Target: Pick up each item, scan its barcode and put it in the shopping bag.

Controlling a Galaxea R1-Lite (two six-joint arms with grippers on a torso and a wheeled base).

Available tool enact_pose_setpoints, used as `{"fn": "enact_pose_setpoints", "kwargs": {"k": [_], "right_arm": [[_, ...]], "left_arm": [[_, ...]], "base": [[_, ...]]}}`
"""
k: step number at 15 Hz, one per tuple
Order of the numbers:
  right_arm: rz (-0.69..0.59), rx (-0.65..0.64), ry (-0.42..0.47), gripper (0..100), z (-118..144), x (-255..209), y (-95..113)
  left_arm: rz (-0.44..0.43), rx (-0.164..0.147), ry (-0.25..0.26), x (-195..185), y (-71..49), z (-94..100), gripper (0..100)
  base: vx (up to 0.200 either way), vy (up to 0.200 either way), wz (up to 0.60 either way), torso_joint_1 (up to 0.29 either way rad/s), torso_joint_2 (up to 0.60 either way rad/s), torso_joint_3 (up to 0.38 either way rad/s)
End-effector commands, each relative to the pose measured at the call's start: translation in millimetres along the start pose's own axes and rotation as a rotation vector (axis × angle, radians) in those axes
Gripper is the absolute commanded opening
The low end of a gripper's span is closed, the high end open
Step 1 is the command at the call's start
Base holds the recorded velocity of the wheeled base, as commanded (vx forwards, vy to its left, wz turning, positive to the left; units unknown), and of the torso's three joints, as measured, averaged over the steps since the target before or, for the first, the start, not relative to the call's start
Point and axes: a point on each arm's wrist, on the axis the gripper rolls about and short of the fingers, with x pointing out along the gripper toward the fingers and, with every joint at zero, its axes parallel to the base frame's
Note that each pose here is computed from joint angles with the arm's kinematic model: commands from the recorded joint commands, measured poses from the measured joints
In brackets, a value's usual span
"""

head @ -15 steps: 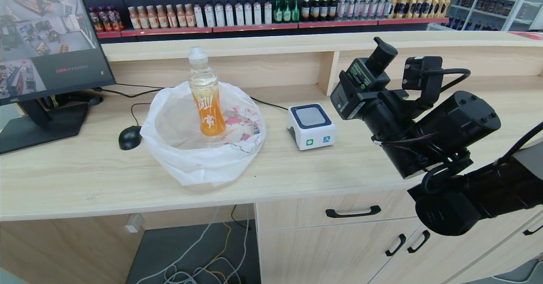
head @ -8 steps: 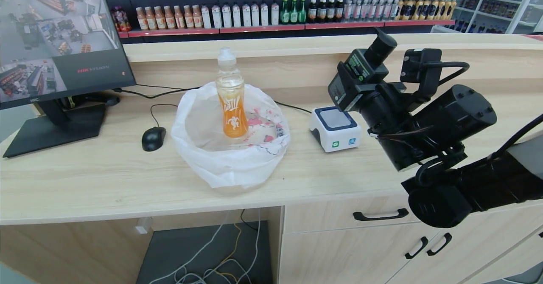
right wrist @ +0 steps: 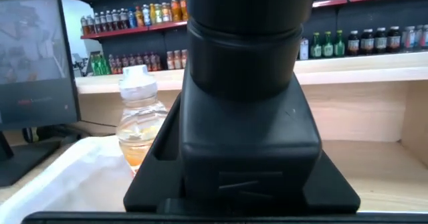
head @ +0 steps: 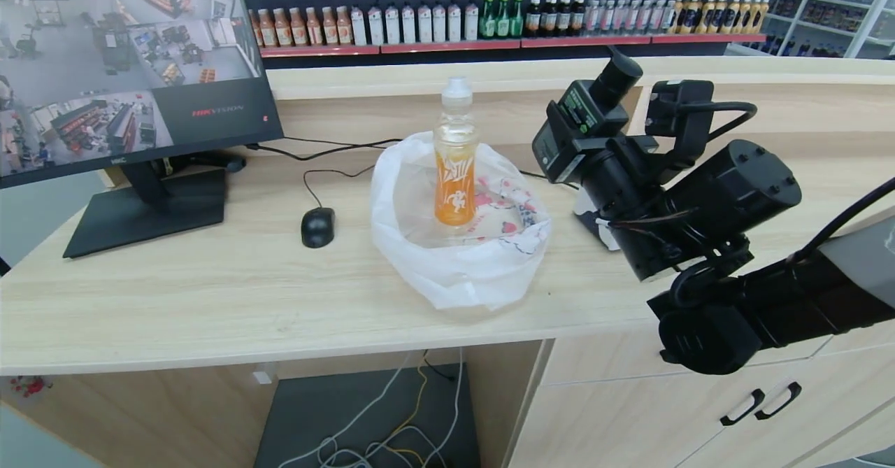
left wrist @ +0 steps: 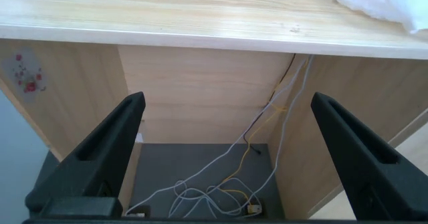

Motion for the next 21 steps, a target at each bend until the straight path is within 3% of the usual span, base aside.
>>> {"fn": "enact_pose_setpoints", "kwargs": {"k": [1,8,11,18,21], "right_arm": [[-0.008,0.012,-0.004,0,0,1,6],[0.005,-0.059,0.024,0,-8,-3,12],[-0.059,-0.083,0.137,0,-16,2,14],[-0.067,-0.114,0.247,0,-25,33,16],[-0.075,-0.131,0.301,0,-44,42,14]], "left_arm": [[0.001,0.000,0.000,0,0.0,0.0,100],[0.001,0.018,0.001,0,0.0,-0.2,100],[0.001,0.020,0.003,0,0.0,-0.3,100],[0.001,0.020,0.000,0,0.0,0.3,100],[0.001,0.018,0.001,0,0.0,-0.2,100]], "base": [[0.000,0.000,0.00,0.000,0.00,0.000],[0.000,0.000,0.00,0.000,0.00,0.000],[0.000,0.000,0.00,0.000,0.00,0.000],[0.000,0.000,0.00,0.000,0.00,0.000],[0.000,0.000,0.00,0.000,0.00,0.000]]}}
